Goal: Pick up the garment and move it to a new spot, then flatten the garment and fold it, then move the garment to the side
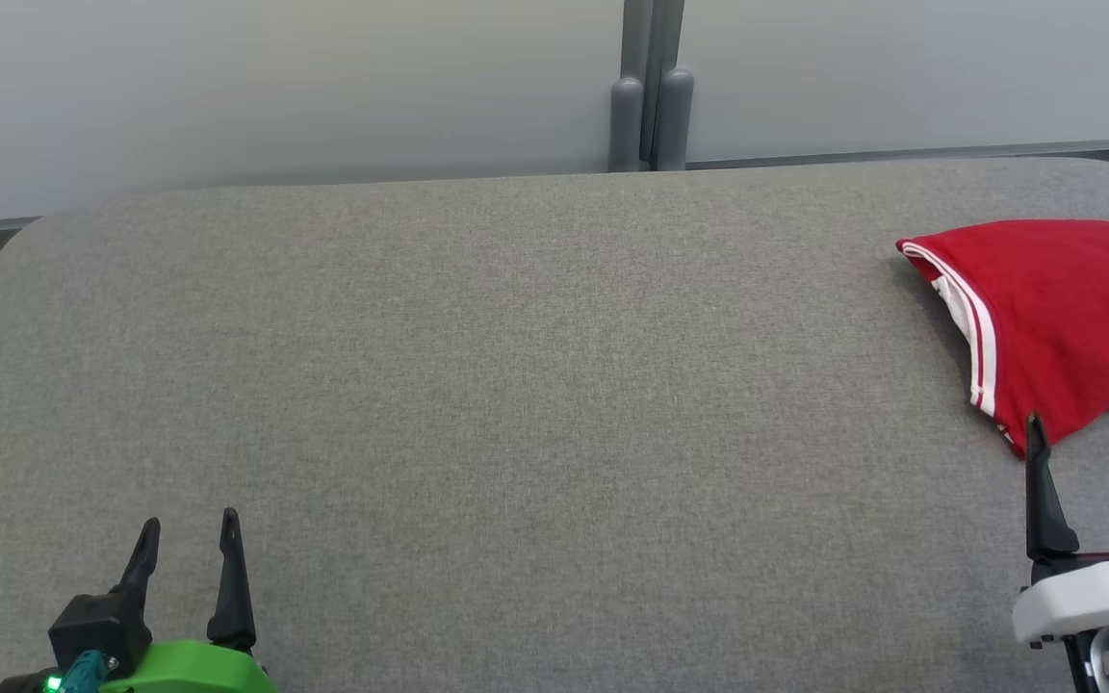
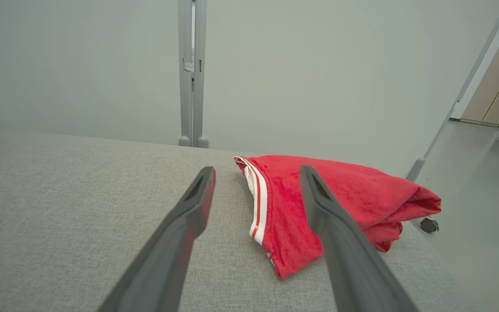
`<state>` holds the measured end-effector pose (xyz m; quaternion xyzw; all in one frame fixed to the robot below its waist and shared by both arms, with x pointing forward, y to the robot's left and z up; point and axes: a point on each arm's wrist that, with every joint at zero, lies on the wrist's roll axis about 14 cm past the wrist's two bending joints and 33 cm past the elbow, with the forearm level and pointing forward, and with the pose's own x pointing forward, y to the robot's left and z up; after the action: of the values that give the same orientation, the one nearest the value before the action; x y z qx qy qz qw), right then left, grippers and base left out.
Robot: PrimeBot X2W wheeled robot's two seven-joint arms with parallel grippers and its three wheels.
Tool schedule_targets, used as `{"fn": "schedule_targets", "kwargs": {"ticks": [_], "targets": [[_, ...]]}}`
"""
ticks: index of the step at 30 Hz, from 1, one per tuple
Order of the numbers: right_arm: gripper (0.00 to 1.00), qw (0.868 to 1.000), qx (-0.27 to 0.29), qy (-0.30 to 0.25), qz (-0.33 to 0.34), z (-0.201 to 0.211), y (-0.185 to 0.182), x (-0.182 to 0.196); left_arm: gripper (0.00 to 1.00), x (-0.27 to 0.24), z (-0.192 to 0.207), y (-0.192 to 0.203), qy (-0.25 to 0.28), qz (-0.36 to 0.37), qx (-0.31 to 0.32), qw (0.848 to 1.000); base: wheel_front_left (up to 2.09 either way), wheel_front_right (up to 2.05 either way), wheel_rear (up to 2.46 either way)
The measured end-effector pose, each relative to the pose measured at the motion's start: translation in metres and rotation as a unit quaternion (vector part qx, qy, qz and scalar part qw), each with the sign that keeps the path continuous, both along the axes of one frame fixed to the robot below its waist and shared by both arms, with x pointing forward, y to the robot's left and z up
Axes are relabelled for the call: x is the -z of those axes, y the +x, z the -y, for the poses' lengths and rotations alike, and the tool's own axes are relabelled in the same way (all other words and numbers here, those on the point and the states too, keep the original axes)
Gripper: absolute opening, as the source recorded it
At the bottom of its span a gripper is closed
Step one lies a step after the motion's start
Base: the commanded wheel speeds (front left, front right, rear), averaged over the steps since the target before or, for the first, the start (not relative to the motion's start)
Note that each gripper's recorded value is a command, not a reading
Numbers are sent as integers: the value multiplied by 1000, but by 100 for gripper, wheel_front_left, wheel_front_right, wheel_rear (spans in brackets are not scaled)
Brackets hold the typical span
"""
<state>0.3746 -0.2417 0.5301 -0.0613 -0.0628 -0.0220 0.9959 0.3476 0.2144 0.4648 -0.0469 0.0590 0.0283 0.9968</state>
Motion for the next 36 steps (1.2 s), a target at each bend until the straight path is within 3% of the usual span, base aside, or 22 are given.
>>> {"fn": "schedule_targets", "kwargs": {"ticks": [18,36], "targets": [[100,998,26,-37,-33,3,-19,19,100,-1,-2,-1,-10,10,-6,1000,0,0,0],[100,999,12,-24,-40,-11,-15,25,100,4,-4,-9,-14,7,-15,1000,0,0,0]]}}
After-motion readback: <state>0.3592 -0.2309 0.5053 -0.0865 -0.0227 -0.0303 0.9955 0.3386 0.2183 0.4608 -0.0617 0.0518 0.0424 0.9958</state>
